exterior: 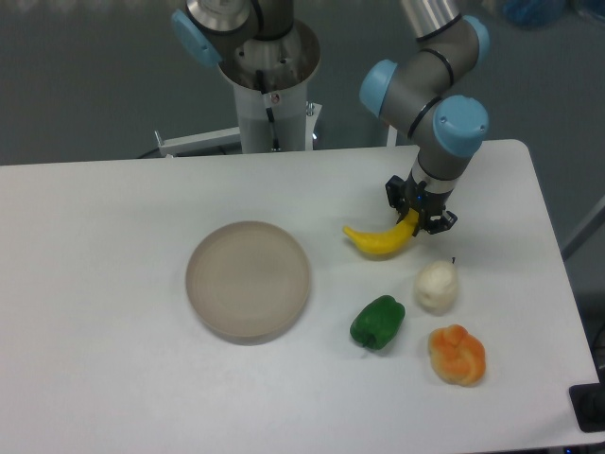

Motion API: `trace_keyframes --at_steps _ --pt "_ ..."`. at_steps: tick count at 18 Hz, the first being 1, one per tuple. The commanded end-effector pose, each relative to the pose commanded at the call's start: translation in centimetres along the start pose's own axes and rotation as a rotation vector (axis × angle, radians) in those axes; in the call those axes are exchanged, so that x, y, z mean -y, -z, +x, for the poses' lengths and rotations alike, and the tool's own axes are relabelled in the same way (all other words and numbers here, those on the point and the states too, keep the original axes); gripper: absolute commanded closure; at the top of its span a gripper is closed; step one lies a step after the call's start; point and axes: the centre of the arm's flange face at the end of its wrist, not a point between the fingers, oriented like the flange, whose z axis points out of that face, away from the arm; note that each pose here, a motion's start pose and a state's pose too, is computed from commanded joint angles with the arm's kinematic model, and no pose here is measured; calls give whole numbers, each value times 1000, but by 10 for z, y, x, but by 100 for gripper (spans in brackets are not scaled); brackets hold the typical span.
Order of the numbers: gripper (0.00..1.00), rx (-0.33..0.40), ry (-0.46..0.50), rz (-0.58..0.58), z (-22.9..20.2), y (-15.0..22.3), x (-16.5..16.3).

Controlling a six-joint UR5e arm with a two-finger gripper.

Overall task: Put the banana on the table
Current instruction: 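Lower the banana onto the table above the white fruit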

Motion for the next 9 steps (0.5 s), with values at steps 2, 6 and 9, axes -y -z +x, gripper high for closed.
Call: trace_keyframes --at_steps 2,6,9 --pt "75 5 -14 -1 -4 2 0" --pt "75 3 -20 -1 -6 0 0" --pt "75 2 -20 -1 -7 -1 0"
